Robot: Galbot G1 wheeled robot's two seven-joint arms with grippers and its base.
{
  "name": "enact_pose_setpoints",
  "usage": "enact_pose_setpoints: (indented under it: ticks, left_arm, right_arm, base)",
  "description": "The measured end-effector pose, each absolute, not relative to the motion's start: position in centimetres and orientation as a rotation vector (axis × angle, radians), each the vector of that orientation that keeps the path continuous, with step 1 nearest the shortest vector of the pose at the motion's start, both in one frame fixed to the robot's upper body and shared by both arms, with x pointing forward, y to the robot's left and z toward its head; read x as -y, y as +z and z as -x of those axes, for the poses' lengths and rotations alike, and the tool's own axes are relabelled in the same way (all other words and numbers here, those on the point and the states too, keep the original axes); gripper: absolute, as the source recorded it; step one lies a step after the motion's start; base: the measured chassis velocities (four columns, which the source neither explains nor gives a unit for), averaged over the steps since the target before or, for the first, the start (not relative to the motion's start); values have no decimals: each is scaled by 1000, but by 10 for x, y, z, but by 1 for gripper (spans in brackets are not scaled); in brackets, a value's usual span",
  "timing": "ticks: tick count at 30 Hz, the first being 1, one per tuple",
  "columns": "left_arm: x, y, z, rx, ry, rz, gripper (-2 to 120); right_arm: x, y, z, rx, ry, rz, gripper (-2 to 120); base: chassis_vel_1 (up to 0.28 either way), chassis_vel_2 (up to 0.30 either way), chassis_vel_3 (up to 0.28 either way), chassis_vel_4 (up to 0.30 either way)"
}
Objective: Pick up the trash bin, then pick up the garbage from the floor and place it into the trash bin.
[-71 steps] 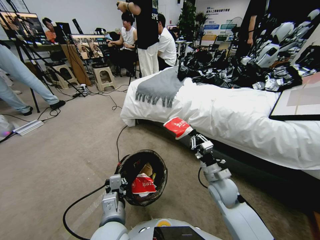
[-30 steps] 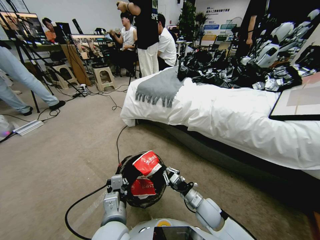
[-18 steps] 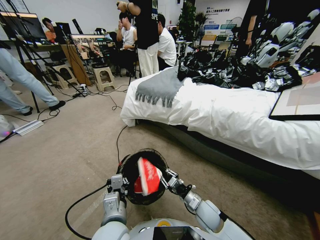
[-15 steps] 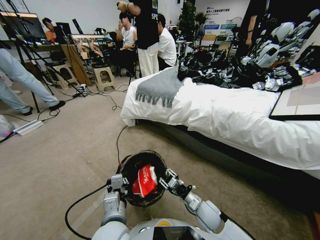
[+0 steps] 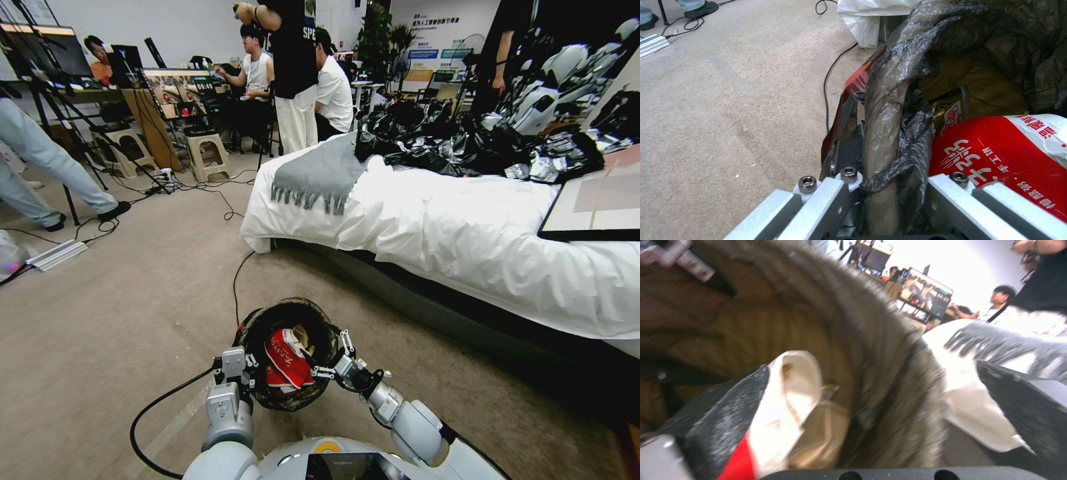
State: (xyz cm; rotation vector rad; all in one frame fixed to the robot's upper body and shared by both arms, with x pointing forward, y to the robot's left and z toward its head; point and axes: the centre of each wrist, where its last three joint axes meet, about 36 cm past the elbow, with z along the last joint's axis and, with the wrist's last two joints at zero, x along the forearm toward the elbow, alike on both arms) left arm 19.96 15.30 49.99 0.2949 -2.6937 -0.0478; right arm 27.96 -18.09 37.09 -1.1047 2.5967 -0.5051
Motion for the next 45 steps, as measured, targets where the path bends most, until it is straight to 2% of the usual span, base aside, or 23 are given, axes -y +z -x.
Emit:
enact_pose_setpoints:
  ticks: [10, 18, 27, 45]
  left_arm:
    - [-155, 497, -202, 2684, -54, -299, 1]
    - [-155, 496, -202, 2681, -58, -303, 1]
    - [-157, 499, -202, 2683, -48, -306, 1]
    - [-161, 500, -200, 2664, -54, -297, 1]
  right_arm:
    - [187, 414, -276, -2536, -463, 924, 114]
    - [193, 452, -271, -2533, -369, 616, 101]
    - [211, 438, -263, -2647, -270, 365, 100]
    - [214, 422, -273, -2679, -268, 325, 100]
  base:
    - [0, 0, 0, 0]
    - [0, 0, 0, 0]
    - [0, 0, 0, 0]
    - [7, 10, 7, 8]
